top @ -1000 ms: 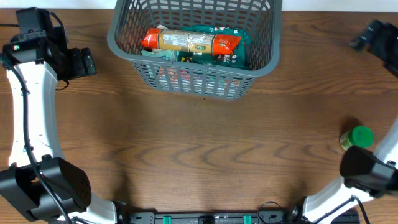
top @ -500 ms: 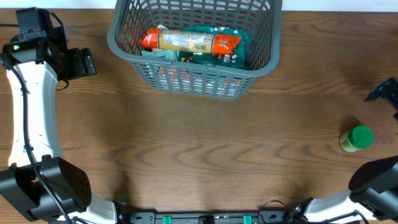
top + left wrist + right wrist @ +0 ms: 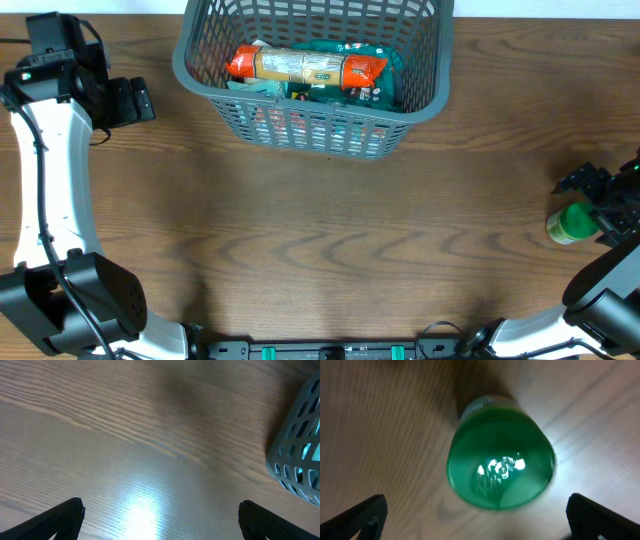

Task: Pack container
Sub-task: 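Move the right gripper down to the green-lidded jar and grasp it, then lift the jar with the right gripper and place it into the basket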

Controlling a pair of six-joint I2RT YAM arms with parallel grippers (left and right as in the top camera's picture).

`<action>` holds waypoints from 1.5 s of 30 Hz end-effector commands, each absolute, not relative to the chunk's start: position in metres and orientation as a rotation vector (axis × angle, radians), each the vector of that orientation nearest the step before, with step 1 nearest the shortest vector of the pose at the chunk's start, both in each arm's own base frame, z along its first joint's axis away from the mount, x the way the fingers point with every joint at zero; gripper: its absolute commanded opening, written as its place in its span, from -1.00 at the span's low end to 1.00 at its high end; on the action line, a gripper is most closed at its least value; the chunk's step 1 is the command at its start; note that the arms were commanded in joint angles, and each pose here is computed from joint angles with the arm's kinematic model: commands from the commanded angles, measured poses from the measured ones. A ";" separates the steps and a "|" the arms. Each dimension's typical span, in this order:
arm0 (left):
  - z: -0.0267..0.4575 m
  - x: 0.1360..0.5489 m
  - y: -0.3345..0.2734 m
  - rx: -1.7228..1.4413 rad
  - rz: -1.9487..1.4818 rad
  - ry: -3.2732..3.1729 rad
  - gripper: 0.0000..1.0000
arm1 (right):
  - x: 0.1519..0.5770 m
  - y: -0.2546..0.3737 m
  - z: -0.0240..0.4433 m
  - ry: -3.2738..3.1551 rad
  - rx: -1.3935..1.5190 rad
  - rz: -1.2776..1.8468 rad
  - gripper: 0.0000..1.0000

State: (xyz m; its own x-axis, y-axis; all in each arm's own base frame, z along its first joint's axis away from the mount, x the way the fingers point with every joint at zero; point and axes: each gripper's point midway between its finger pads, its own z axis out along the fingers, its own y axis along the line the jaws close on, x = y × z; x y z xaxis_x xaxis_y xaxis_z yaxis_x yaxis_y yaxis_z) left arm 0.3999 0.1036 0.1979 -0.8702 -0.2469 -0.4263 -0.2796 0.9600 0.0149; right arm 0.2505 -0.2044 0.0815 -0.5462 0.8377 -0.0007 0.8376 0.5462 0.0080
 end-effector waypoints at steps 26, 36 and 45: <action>0.197 0.399 0.102 -0.356 0.103 2.689 0.97 | 0.249 -0.205 0.015 2.684 1.451 -0.011 0.77; 0.197 0.399 0.102 -0.356 0.103 2.689 0.97 | 0.250 -0.205 0.015 2.681 1.449 -0.011 0.81; 0.197 0.399 0.102 -0.356 0.103 2.689 0.97 | 0.250 -0.210 0.015 2.675 1.440 -0.048 0.82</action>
State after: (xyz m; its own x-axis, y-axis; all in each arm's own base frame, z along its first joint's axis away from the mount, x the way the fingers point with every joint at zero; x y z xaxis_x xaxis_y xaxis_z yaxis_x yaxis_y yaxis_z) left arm 0.3998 0.1035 0.1979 -0.8704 -0.2469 -0.4259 -0.2795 0.9600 0.0146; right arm 0.2535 -0.2072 0.0168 -0.5437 0.8332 -0.1006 0.8347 0.5493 0.0383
